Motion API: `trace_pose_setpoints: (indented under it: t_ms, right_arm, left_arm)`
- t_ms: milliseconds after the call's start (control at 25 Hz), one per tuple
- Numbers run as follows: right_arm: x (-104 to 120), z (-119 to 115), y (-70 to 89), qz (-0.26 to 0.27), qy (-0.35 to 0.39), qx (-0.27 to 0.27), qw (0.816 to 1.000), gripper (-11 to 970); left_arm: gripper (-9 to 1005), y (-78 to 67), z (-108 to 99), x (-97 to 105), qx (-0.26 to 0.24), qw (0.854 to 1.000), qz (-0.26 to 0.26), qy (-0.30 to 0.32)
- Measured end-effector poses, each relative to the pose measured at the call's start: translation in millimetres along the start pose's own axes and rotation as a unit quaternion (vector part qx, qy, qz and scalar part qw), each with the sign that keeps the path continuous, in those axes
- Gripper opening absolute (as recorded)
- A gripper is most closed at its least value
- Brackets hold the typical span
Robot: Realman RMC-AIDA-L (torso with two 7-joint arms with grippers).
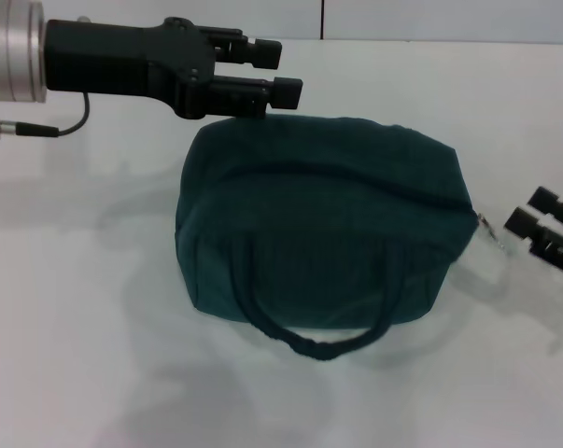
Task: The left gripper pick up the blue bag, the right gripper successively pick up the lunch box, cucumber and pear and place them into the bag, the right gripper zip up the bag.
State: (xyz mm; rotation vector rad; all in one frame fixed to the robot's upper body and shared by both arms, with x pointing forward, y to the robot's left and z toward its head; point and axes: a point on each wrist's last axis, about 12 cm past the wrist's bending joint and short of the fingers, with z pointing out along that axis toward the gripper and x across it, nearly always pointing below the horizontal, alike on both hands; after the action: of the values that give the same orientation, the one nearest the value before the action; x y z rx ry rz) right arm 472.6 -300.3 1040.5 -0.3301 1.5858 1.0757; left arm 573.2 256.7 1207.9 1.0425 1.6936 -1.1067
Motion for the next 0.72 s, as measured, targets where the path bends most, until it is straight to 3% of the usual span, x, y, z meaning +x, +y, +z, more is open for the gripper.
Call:
trace_pose_setpoints:
  t_ms: [200, 360, 720]
  right_arm:
    - [-7, -8, 0.2, 0.014, -0.028, 0.002, 1.000, 844]
    - [-5, -9, -6.0, 0.020, -0.025, 0.030, 0.999, 866]
    - [-13, -6, -2.7, -0.004, -0.035, 0.003, 0.999, 876]
  left_arm:
    - [660, -1.0, 0, 4, -0.001, 1.000, -0.002, -0.003]
    - [657, -1.2, -1, 6, -0.003, 1.000, -0.004, -0.004]
    - [653, -5.4, -7, 18, 0.003, 0.998, 0.023, -0.056]
